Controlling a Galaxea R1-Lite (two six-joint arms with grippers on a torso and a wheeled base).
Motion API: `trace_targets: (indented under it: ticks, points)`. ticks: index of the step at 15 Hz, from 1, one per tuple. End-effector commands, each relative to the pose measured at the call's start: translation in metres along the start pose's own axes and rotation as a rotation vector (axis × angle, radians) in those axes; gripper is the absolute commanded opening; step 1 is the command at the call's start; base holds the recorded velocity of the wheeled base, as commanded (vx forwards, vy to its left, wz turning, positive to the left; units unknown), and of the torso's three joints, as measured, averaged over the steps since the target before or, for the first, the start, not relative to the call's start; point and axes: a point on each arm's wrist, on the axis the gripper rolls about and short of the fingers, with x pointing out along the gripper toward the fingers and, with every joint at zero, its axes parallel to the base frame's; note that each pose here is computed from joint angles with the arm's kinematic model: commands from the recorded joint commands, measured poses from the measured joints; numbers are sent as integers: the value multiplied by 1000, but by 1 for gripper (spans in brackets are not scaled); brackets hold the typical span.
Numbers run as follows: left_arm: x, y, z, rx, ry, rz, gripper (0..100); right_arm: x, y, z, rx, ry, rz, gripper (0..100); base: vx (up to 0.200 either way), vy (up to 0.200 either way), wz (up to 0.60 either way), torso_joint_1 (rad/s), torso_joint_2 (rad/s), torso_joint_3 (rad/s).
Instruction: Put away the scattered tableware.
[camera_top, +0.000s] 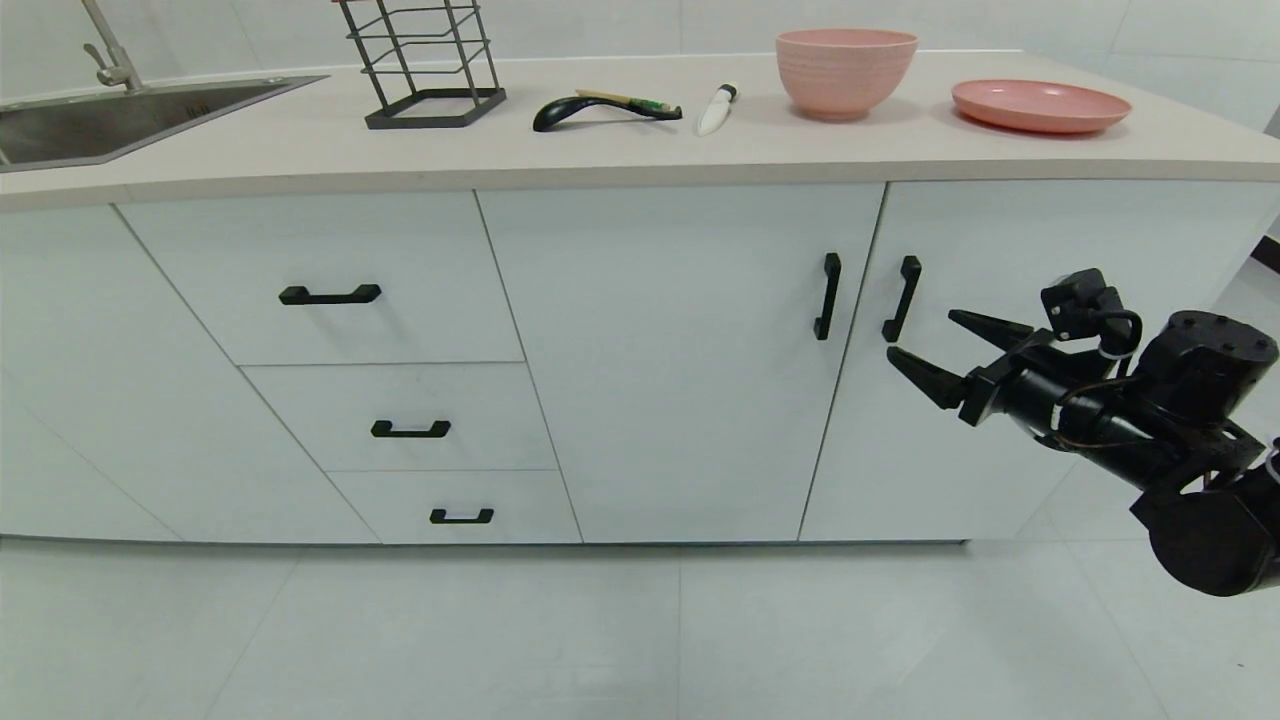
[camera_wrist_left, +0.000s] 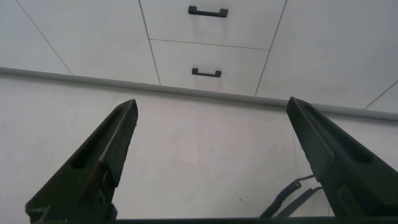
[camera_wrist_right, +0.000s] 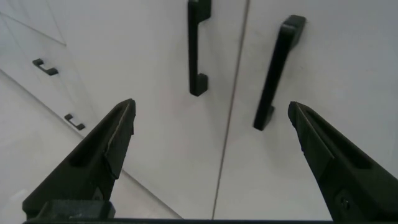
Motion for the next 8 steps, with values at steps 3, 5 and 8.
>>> trace_targets:
  ticks: [3, 5, 8]
  points:
    - [-3, -3, 22, 28, -191, -118, 100, 0, 3, 4, -4, -12, 8, 100, 0, 0, 0, 0, 0, 0]
    - [-4, -6, 59, 39, -248, -230, 100, -2, 3, 12, -14, -30, 7, 100, 0, 0, 0, 0, 0, 0]
    - [25, -14, 99, 54, -146, -471, 100, -4, 3, 16, -19, -40, 3, 100, 0, 0, 0, 0, 0, 0]
